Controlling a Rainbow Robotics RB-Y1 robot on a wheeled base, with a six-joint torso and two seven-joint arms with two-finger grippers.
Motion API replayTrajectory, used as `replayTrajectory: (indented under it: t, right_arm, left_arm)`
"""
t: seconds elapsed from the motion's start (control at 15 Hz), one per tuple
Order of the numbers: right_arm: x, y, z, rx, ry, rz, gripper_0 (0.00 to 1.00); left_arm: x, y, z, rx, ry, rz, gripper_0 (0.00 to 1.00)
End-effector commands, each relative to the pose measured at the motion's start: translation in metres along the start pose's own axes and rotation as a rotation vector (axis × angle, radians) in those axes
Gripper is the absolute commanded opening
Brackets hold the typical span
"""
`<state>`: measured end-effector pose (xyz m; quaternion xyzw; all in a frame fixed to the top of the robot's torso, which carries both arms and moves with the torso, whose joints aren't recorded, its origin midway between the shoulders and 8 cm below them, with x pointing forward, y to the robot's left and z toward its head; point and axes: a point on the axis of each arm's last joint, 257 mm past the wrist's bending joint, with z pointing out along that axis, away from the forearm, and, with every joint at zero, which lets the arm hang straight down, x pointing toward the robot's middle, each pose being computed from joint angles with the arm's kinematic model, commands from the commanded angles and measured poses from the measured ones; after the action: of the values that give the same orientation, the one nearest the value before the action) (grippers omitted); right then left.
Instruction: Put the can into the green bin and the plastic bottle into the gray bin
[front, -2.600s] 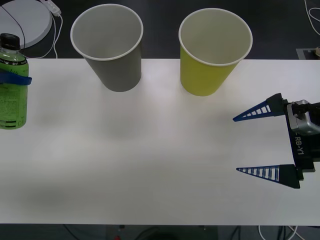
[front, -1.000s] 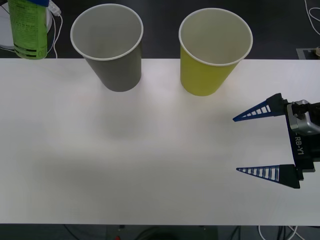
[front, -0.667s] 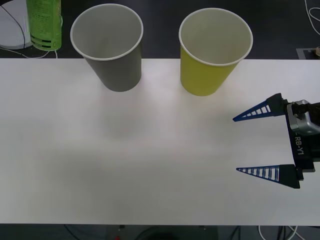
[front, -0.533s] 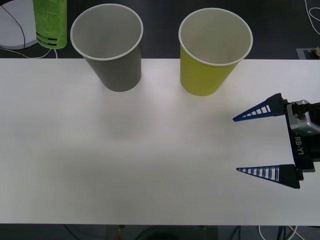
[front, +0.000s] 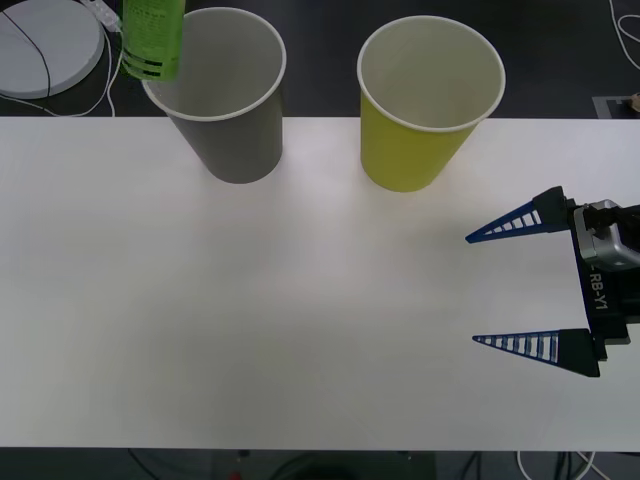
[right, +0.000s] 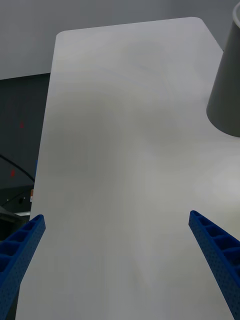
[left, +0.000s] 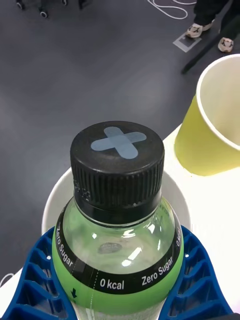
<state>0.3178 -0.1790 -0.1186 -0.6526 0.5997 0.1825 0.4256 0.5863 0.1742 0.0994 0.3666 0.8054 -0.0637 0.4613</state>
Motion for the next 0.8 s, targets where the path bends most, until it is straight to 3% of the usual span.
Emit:
replayTrajectory:
  t: [0.07,0.8]
  right_arm:
    - [0.0,0.0,0.0,0.0,0.0,0.0,1.0]
    - [0.0,0.0,0.0,0.0,0.0,0.0,1.0]
  left_arm:
    - [-0.009,-0.008,0.012,0.0,-0.003,0.017,0.0]
    - [-0.008,-0.024,0.035,0.005,0.026,0.043,0.0]
